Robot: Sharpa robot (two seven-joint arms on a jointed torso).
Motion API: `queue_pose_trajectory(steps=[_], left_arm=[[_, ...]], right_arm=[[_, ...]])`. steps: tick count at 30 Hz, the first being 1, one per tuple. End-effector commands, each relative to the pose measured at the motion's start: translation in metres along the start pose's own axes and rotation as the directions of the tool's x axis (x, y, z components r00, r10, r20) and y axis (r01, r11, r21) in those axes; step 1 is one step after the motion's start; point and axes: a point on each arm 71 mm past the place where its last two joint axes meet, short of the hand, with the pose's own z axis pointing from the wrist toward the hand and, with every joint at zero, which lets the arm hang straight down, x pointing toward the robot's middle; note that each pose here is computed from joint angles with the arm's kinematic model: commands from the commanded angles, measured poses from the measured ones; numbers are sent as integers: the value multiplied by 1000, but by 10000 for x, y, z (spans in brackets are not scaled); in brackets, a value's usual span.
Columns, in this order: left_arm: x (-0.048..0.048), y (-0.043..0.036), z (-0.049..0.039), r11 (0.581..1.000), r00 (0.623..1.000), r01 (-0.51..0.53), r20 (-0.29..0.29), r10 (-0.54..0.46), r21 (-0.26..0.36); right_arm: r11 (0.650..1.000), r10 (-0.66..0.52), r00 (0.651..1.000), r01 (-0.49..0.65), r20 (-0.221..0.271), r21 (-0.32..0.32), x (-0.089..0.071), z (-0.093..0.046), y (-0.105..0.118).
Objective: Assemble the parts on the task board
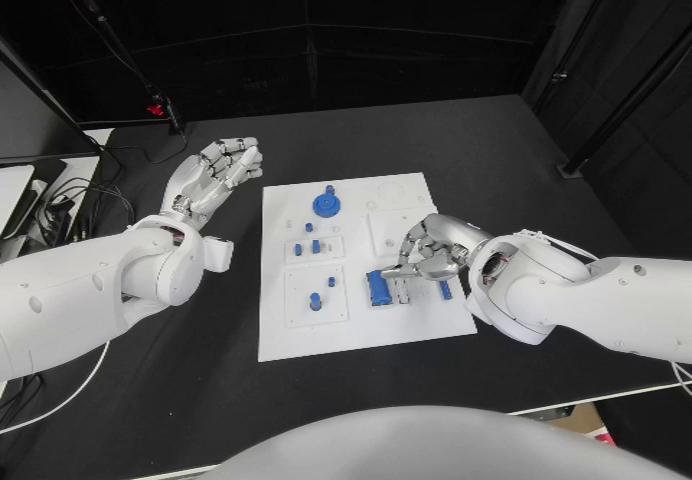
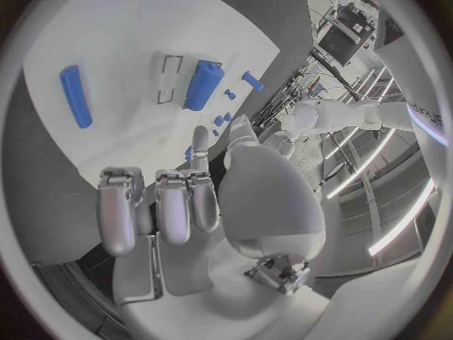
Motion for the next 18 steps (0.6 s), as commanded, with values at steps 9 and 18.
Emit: queue_pose_trajectory(steps=[9,18], left_arm=[[-9,-31,-9,999,1000,5,-4,-5,35],[-6,-31,-10,999,1000,7,-7,-7,35]], right_arm=[[997,-77,990,77,-119,-10,207,17,17],[994,-111,989,112,-100,5,223,55,15]])
